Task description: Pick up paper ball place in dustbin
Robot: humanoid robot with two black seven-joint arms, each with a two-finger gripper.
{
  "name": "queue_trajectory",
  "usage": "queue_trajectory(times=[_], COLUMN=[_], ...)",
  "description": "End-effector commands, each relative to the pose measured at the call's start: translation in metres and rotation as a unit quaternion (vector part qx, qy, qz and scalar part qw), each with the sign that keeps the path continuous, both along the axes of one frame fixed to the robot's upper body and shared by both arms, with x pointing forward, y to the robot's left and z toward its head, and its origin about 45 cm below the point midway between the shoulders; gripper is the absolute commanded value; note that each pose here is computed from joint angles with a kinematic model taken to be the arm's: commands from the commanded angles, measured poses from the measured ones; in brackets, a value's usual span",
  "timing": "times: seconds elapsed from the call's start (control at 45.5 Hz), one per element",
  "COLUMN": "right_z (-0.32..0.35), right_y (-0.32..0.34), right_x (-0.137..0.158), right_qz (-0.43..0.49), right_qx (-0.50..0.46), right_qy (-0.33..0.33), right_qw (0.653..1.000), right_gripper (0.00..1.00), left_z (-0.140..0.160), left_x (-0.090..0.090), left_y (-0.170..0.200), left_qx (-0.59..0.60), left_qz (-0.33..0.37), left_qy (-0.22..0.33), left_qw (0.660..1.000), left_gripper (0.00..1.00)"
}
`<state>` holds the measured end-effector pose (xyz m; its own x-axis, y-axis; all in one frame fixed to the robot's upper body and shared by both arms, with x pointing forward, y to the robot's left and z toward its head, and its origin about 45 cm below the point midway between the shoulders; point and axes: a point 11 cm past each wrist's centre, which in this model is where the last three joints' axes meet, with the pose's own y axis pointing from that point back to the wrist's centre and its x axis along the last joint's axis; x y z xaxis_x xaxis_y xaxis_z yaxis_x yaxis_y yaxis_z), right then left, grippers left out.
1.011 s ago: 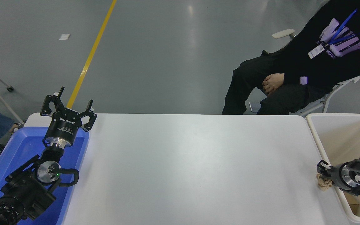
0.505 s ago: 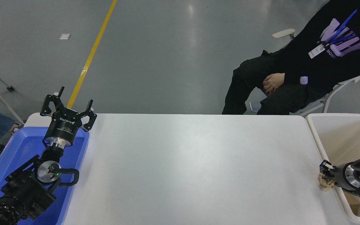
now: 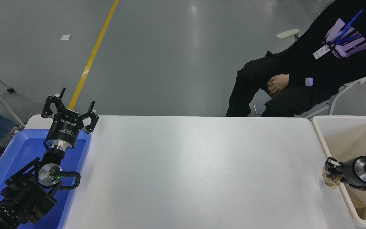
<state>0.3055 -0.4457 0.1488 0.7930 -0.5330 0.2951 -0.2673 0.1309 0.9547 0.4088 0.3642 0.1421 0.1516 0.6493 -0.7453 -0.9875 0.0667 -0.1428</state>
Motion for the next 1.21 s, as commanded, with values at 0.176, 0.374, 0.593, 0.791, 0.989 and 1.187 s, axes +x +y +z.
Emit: queue_trajectory(times=[0.176, 0.374, 0.593, 0.791, 0.989, 1.187], right_z=[0.101, 0.163, 0.235, 0.285, 0.289, 0.287], right_y=[0.054, 0.090, 0.112, 0.103, 0.105, 0.104], right_x=[0.012, 0.015, 0.030, 0.034, 0.029, 0.028], right_qz=[0.076, 0.144, 0.188, 0.187, 0.188, 0.183], right_qx=[0.096, 0.152, 0.132, 0.087, 0.084, 0.089], right_qy=[0.054, 0.096, 0.017, -0.034, -0.034, -0.031], right_qw=[0.991, 0.973, 0.973, 0.978, 0.978, 0.979], right_gripper=[0.00, 0.00, 0.00, 0.00, 0.00, 0.00], left_z=[0.000, -0.001, 0.000, 0.000, 0.000, -0.001], left_x=[0.000, 0.000, 0.000, 0.000, 0.000, 0.000], left_y=[0.000, 0.000, 0.000, 0.000, 0.000, 0.000], left_qx=[0.000, 0.001, 0.000, 0.000, 0.000, 0.001], left_qz=[0.000, 0.001, 0.000, 0.001, 0.000, 0.000], left_qy=[0.001, 0.001, 0.001, 0.000, 0.001, 0.002], left_qw=[1.000, 1.000, 1.000, 1.000, 1.000, 1.000], left_gripper=[0.98, 0.98, 0.98, 0.98, 0.98, 0.98])
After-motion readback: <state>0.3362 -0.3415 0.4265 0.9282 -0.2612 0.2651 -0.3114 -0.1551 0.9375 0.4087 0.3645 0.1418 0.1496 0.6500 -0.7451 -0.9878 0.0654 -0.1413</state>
